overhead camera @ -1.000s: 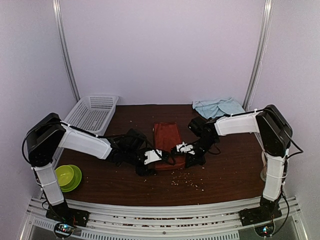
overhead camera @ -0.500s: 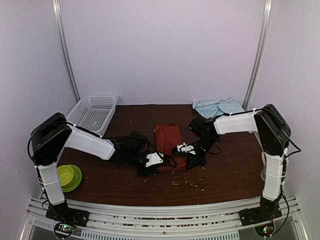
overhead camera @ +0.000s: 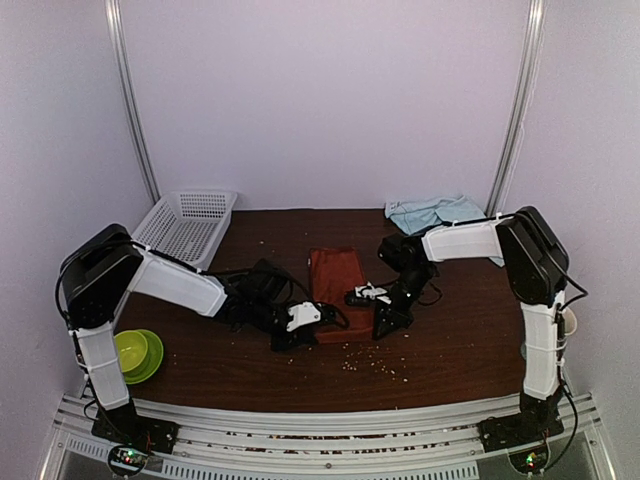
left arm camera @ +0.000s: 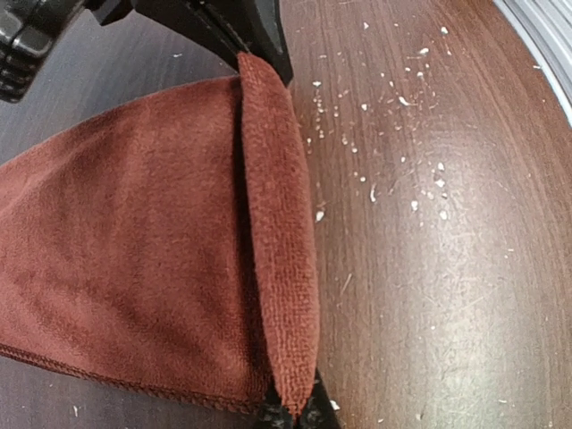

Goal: Roll the towels
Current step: Roll the towel at the center of the board.

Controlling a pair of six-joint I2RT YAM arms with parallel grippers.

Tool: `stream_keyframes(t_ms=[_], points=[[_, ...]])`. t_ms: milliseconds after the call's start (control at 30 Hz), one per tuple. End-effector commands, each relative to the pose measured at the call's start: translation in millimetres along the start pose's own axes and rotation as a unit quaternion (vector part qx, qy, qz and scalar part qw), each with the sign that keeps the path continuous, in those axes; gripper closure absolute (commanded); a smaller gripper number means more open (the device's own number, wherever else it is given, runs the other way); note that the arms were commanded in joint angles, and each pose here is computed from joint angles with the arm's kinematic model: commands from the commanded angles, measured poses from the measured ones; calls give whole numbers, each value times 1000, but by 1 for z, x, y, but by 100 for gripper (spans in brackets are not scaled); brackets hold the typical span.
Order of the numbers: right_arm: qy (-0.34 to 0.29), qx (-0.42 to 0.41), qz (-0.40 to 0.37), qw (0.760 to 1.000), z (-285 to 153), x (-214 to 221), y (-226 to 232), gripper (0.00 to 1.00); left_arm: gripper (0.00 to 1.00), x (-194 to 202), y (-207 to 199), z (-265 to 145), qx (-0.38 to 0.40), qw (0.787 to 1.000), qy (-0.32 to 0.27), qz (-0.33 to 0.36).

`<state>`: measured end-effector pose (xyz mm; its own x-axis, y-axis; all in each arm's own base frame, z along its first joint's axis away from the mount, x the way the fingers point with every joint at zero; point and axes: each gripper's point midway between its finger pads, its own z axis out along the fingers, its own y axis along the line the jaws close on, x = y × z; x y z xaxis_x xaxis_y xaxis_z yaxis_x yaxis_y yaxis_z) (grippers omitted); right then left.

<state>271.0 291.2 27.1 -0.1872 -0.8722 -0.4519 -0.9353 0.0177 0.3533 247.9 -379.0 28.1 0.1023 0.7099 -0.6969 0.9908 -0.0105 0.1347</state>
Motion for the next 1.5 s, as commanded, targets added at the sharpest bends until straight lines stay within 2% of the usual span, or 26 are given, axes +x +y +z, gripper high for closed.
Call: stream_keyframes(t_ms=[0, 367, 567, 1033, 1200, 1467], points=[[4, -46, 35, 998, -2, 3, 9, 100, 100, -8, 8, 0, 15, 999, -23, -19], [-7, -71, 98, 993, -8, 2, -2, 100, 97, 0, 21, 4, 16, 998, -12, -54], [-11, -68, 129, 989, -4, 1, -12, 96, 97, 12, 27, 11, 11, 997, 5, -75], [-13, -41, 218, 975, -6, 9, -44, 100, 100, 31, 32, 13, 19, 992, 36, -117], [-4, -34, 225, 974, -8, 11, -45, 96, 100, 34, 29, 14, 26, 990, 43, -128], [-14, -11, 198, 980, -25, 1, -43, 73, 100, 39, 31, 20, 33, 989, 50, -138]])
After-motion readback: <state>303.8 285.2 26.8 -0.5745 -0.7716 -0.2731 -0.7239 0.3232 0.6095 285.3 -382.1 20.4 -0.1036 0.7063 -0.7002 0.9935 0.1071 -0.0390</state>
